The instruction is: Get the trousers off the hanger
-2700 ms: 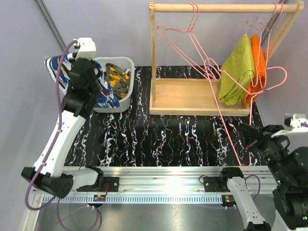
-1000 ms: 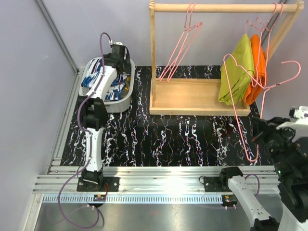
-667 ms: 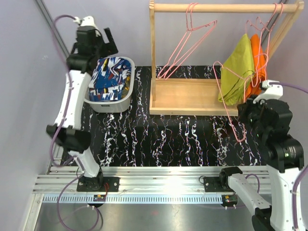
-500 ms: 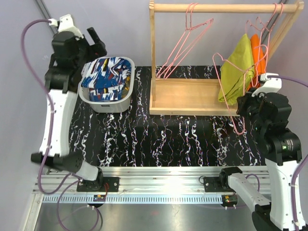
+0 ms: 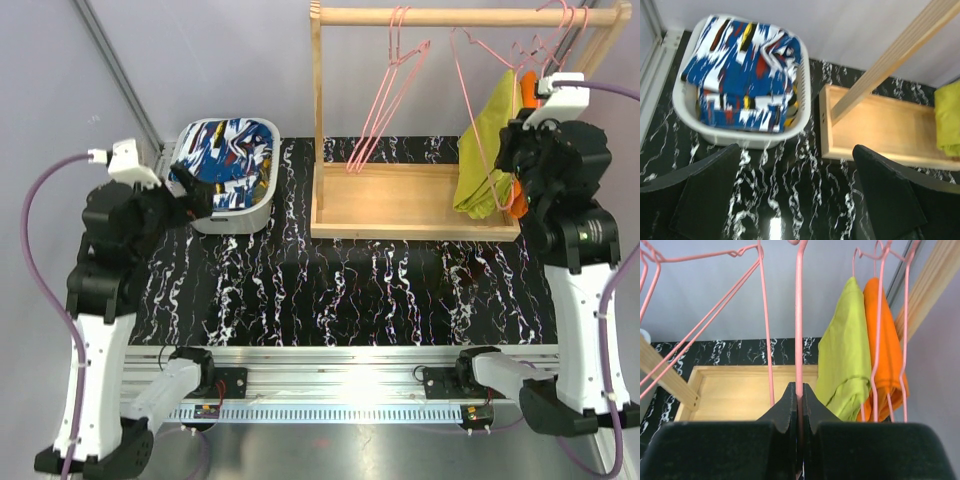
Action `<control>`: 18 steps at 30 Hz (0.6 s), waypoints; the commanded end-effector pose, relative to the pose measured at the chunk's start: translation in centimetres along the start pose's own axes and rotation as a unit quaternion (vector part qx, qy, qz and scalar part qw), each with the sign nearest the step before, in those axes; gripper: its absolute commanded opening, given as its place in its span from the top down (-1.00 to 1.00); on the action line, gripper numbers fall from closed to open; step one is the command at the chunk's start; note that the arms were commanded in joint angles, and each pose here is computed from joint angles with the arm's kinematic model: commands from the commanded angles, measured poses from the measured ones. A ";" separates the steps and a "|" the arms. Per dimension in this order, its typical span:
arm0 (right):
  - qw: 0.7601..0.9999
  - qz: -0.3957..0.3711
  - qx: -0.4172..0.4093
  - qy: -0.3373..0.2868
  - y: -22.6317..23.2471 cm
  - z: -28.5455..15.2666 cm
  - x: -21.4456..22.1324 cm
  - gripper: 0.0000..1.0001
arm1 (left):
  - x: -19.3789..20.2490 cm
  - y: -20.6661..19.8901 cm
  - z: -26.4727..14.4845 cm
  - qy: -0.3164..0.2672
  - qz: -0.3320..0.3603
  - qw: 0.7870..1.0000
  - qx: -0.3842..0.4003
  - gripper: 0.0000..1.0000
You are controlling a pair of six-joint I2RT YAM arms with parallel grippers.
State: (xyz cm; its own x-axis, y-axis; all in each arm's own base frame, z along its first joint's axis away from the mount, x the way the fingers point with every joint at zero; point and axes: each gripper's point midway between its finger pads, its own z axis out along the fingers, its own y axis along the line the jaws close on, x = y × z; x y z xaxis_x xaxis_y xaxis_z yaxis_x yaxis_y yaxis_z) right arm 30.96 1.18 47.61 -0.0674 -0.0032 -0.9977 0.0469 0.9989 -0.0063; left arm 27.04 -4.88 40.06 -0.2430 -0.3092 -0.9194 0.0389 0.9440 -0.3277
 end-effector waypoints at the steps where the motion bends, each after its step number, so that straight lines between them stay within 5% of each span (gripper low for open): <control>1: 0.998 -0.021 0.018 -0.051 -0.4 1.9 -3.7 1.00 | 0.4 1.4 -2.9 -0.033 0.028 0.999 -0.017 -0.98; 10: 0.998 0.005 -0.005 -0.061 1.9 6.4 -5.2 1.00 | 2.0 2.4 -7.2 -0.077 0.061 0.995 -0.004 -0.98; 18: 0.998 -0.061 0.009 0.008 5.5 11.2 -1.7 1.00 | 6.5 3.3 -5.0 -0.021 0.050 0.998 -0.004 -0.98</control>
State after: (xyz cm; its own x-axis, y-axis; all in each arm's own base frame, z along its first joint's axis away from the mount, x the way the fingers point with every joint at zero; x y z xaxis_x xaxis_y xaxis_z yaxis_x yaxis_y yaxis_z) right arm 41.28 6.34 48.46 -0.0866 -0.0698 -0.9938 -0.0096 0.9976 -0.0692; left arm 20.16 -2.75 33.30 -0.2200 -0.2119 -0.9522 0.0265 0.9745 -0.2229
